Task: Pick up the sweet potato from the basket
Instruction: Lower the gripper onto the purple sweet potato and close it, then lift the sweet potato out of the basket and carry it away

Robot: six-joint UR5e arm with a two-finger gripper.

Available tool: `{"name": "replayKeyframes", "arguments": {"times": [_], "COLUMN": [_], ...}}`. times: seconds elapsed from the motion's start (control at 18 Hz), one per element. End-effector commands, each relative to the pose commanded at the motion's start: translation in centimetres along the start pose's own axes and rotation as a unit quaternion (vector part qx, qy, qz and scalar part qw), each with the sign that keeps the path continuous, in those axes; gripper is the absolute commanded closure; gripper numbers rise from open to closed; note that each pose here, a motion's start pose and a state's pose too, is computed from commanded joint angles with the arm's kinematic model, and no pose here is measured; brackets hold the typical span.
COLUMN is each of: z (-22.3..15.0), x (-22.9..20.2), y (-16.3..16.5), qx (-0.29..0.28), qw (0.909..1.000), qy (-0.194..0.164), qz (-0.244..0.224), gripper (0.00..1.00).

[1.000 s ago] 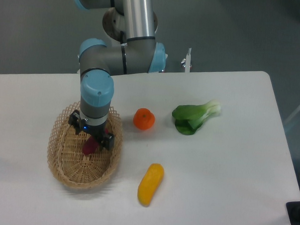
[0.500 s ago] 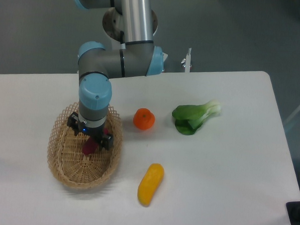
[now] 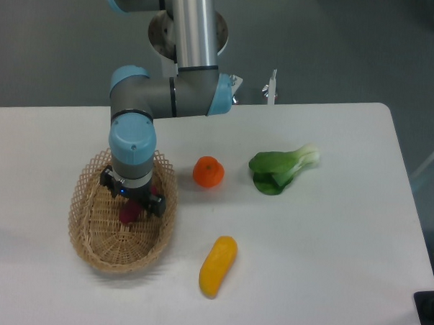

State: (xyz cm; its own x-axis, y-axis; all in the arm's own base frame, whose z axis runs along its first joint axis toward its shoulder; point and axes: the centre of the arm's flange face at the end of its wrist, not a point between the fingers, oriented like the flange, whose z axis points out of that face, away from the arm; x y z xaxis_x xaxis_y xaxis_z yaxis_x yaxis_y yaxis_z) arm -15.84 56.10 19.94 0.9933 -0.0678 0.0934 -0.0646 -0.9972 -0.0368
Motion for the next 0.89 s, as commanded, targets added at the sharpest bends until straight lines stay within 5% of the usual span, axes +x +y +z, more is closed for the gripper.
{"name": "replayKeyframes", "arguments": {"times": [0.17,0.33,0.89], "z": [0.1,-1.2,-5.4], "x": [0.0,0.0,-1.4], "y": [0.0,-0.5,-1.3], "qx": [-0.003,0.009,0.042], "qw": [1.0,0.9997,0.9983], "qy": [-0.002,-0.005,-0.026], "qz": [-0.002,-0.023,-0.03], "gripper": [0.47,0.96,1.0]}}
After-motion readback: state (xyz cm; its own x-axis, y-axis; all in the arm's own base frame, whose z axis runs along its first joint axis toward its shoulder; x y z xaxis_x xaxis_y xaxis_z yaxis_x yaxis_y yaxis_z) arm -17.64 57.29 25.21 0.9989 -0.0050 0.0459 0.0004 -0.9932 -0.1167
